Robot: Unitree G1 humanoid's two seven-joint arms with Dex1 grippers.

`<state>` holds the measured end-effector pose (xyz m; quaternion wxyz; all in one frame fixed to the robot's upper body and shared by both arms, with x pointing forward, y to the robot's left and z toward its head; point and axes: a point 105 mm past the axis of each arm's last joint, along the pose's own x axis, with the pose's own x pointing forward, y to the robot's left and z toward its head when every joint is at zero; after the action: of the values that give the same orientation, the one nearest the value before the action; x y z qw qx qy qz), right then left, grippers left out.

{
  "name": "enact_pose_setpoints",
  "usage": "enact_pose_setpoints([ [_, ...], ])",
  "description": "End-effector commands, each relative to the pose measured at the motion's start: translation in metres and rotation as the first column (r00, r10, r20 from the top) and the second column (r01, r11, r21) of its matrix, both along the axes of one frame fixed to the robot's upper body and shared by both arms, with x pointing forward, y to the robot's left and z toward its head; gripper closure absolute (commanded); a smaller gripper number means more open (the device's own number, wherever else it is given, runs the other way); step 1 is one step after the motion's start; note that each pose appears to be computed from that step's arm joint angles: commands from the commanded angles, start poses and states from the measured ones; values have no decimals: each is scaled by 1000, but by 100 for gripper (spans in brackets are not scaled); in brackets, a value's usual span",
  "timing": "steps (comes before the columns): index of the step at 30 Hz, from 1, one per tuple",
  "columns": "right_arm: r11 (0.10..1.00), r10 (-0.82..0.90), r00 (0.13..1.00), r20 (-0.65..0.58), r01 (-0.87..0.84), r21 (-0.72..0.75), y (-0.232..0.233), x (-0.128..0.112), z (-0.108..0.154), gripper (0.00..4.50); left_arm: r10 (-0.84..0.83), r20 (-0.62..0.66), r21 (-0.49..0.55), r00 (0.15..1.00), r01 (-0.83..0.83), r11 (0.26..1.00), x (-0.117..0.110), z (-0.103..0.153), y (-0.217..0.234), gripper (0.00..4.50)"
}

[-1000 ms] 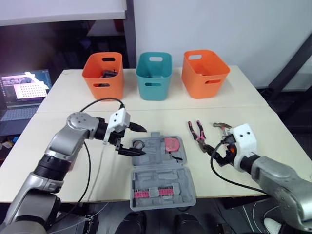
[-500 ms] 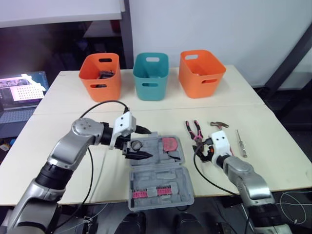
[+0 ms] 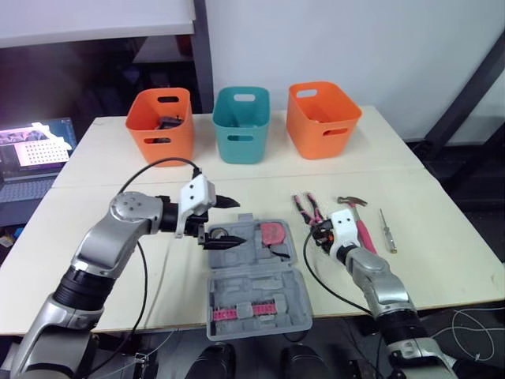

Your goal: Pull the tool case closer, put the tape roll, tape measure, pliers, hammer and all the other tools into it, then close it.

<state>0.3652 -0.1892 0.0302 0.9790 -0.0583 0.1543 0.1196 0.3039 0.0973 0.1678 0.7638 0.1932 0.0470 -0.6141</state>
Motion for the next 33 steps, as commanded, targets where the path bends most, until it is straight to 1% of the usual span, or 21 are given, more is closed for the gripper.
enact_pose_setpoints([
  [1, 999, -32, 999, 11, 32, -12, -11, -2, 3, 353, 18, 42, -17, 999, -17, 1000, 0, 8, 7, 0],
  [4, 999, -30, 998, 49, 32, -42, -15, -3, 17, 353, 30, 32, -13, 999, -29, 999, 0, 4, 12, 0],
  [8, 996, 25, 995, 95, -17, -85, -16, -5, 45, 353, 61, 9, -3, 998, -61, 998, 1, -5, 22, 0],
  [10, 991, 56, 993, 104, -43, -124, -16, -4, 62, 353, 89, -5, 0, 996, -89, 996, 2, -10, 31, 0],
  [11, 983, 72, 992, 99, -54, -177, -17, -3, 69, 353, 107, -11, 2, 994, -107, 994, 2, -13, 37, 0],
  [13, 940, 166, 981, 98, -127, -317, -15, -3, 88, 353, 141, -11, 2, 990, -141, 990, 2, -18, 48, 0],
  [16, 888, 328, 944, 38, -294, -352, -3, -7, 112, 353, 210, -23, -47, 977, -211, 976, 5, -20, 64, 0],
  [17, 842, 428, 904, 5, -396, -366, 8, -10, 122, 353, 218, -20, -56, 976, -219, 974, 3, -20, 69, 0],
  [18, 795, 517, 855, -42, -497, -347, 19, -15, 131, 353, 231, -21, -57, 973, -232, 971, 0, -22, 75, 0],
  [20, 693, 646, 756, -108, -639, -332, 35, -23, 145, 353, 256, -24, -55, 966, -257, 965, -3, -26, 85, 0],
  [21, 614, 707, 688, -164, -713, -338, 47, -27, 148, 353, 275, -33, -52, 961, -277, 960, -6, -30, 91, 0],
  [24, 453, 783, 554, -284, -820, -349, 67, -32, 148, 353, 305, -46, -49, 951, -307, 950, -14, -36, 100, 0],
  [26, 354, 816, 467, -341, -869, -346, 87, -32, 144, 353, 337, -58, -46, 940, -339, 940, -23, -41, 107, 0],
  [28, 299, 829, 420, -369, -891, -340, 102, -32, 139, 353, 366, -70, -33, 928, -368, 929, -30, -48, 114, 0],
  [31, 259, 836, 384, -391, -906, -336, 118, -30, 131, 353, 399, -87, -16, 913, -402, 916, -41, -56, 122, 0],
  [33, 240, 836, 370, -406, -910, -337, 127, -29, 121, 353, 425, -103, -11, 899, -428, 904, -49, -63, 128, 0],
])
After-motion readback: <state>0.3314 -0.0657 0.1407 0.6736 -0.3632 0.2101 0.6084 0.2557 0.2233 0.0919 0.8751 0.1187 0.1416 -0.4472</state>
